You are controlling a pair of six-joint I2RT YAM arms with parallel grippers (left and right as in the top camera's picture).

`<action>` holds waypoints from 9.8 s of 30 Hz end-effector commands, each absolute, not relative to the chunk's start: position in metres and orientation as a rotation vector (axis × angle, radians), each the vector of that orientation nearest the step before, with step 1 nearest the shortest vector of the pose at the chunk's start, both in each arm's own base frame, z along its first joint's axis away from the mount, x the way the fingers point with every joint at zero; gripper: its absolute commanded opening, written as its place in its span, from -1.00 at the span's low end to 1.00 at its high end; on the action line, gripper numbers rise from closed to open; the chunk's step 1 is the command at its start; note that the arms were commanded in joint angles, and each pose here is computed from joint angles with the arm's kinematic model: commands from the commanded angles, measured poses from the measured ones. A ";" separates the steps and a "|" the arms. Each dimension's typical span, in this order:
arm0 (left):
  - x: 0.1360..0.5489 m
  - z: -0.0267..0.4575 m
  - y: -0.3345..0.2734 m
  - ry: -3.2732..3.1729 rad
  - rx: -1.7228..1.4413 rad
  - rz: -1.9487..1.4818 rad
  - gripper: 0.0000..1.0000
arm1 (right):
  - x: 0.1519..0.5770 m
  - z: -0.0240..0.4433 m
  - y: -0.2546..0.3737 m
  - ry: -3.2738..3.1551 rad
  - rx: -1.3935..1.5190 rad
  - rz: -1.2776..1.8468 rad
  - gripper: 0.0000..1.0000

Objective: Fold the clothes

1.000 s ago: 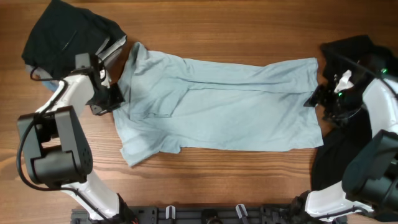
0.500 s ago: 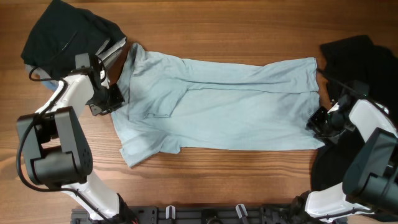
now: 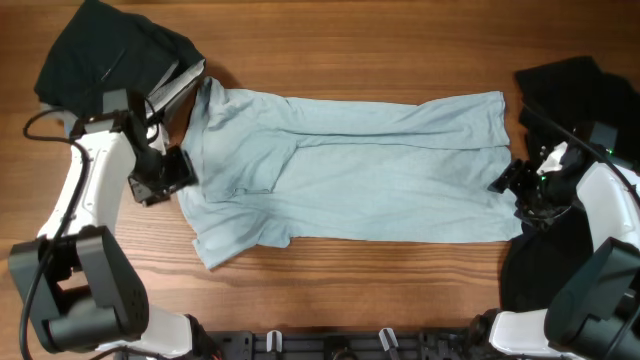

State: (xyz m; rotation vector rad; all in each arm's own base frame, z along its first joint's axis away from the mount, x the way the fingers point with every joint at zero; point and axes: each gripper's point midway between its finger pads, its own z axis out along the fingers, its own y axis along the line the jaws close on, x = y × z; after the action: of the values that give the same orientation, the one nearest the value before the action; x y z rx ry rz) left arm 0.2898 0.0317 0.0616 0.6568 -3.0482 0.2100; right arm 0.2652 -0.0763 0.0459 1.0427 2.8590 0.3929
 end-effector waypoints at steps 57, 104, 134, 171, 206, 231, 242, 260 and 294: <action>0.268 0.073 0.006 -2.901 0.886 0.481 -0.92 | 0.227 0.009 -0.063 2.873 1.283 0.385 0.69; 0.399 0.109 0.011 -3.594 0.533 0.218 -0.88 | 0.347 0.085 -0.096 2.524 1.019 0.502 -0.82; 0.387 0.080 -0.006 -3.459 0.484 0.353 -0.22 | 0.319 0.011 -0.046 2.689 0.792 0.624 0.00; 0.379 0.077 -0.008 -3.427 0.482 0.352 0.22 | 0.366 0.086 -0.098 2.488 0.837 0.457 0.29; 0.381 0.010 -0.057 -3.288 0.298 0.587 -0.40 | 0.353 0.035 -0.116 2.565 0.810 0.589 0.92; 0.355 -0.018 0.023 -3.184 0.661 0.115 -0.46 | 0.355 0.027 -0.088 2.627 0.422 0.608 0.99; 0.343 -0.018 0.039 -3.127 0.721 0.126 -0.26 | 0.367 -0.023 -0.054 2.673 0.454 0.765 1.00; 0.356 0.006 0.006 -3.157 0.576 0.447 -0.15 | 0.366 -0.040 -0.042 2.771 0.556 0.654 -0.92; 0.379 0.132 0.010 -3.469 0.475 0.491 -0.07 | 0.391 0.107 0.106 2.686 0.025 0.578 -0.91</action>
State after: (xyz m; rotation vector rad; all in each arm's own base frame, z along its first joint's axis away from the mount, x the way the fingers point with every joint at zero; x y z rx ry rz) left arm 0.3763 0.0117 0.1200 0.5184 -3.4277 0.4699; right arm 0.3890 0.0681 0.0942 0.0831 2.7239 0.4690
